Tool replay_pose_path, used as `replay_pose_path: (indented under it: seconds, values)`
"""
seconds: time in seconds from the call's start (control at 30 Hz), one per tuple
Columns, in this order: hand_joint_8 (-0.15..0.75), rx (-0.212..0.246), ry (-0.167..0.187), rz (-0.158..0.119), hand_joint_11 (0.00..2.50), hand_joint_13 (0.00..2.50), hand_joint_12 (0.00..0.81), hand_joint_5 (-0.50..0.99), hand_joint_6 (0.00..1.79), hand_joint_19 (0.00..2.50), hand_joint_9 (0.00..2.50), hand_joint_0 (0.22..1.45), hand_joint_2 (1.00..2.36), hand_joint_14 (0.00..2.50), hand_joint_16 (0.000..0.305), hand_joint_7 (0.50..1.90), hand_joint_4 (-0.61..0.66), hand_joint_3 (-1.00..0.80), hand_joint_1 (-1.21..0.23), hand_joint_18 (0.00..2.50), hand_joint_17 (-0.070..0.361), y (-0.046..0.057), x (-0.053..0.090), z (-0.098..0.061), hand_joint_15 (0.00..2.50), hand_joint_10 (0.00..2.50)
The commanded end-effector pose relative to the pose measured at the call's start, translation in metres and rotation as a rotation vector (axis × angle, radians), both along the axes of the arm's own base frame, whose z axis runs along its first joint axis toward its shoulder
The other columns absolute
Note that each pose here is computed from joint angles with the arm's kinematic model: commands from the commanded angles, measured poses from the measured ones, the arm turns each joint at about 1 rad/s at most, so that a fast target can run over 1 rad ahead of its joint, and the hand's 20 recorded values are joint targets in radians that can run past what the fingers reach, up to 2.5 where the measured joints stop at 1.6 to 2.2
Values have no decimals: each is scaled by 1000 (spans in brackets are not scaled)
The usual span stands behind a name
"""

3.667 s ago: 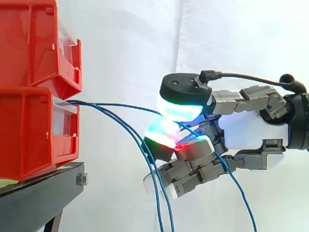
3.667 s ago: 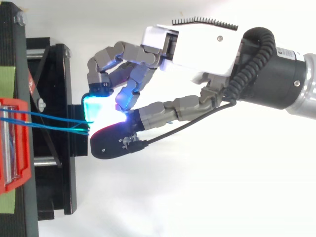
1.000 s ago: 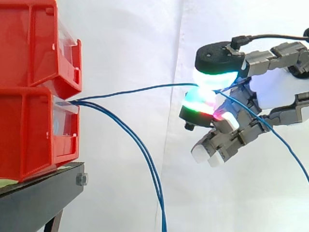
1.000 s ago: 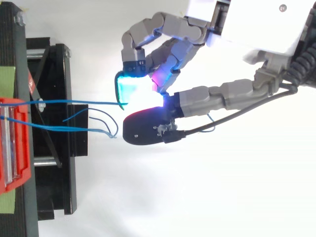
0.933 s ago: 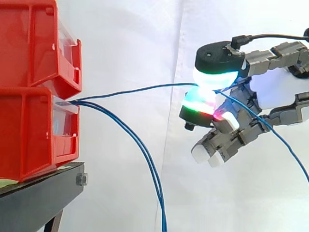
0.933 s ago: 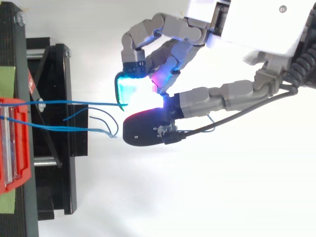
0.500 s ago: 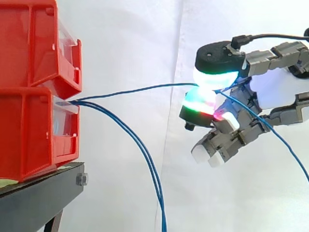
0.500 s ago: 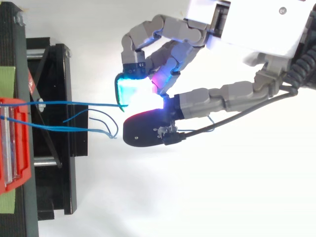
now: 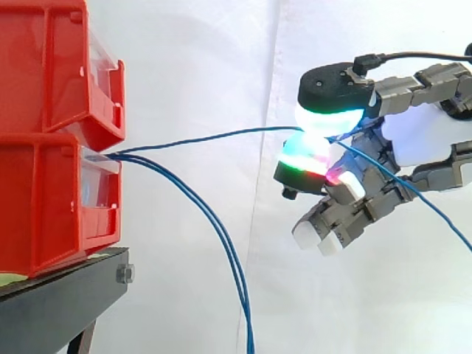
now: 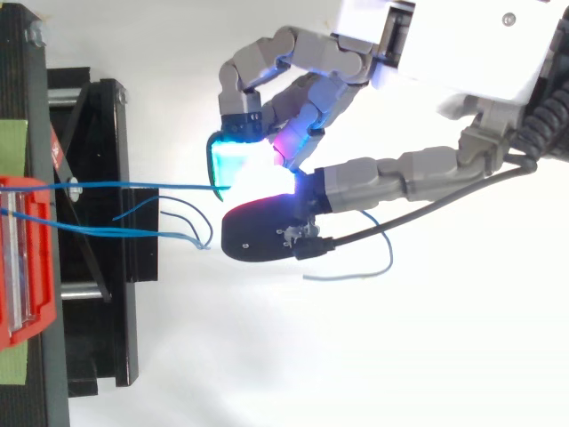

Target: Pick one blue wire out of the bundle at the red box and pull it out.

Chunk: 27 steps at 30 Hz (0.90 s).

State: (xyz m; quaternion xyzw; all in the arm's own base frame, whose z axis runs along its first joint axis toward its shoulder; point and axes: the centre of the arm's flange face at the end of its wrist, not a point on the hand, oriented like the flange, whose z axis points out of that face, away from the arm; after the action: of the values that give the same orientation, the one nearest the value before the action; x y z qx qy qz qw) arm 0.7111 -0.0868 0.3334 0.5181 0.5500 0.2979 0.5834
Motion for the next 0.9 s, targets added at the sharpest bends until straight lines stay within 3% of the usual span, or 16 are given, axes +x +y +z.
replay_pose_path:
  seconds: [0.0, 0.87]
  values:
    - [319, 0, 0, 0, 786, 632, 443, -78, 843, 354, 1049, 515, 1243, 12, 76, 1278, 31, -30, -740, 506, 171, 0, 0, 0, 327, 20]
    - [309, 0, 0, 0, 754, 588, 444, -79, 841, 342, 1012, 523, 1218, 12, 76, 1281, 20, -29, -747, 479, 171, 0, 0, 0, 314, 22]
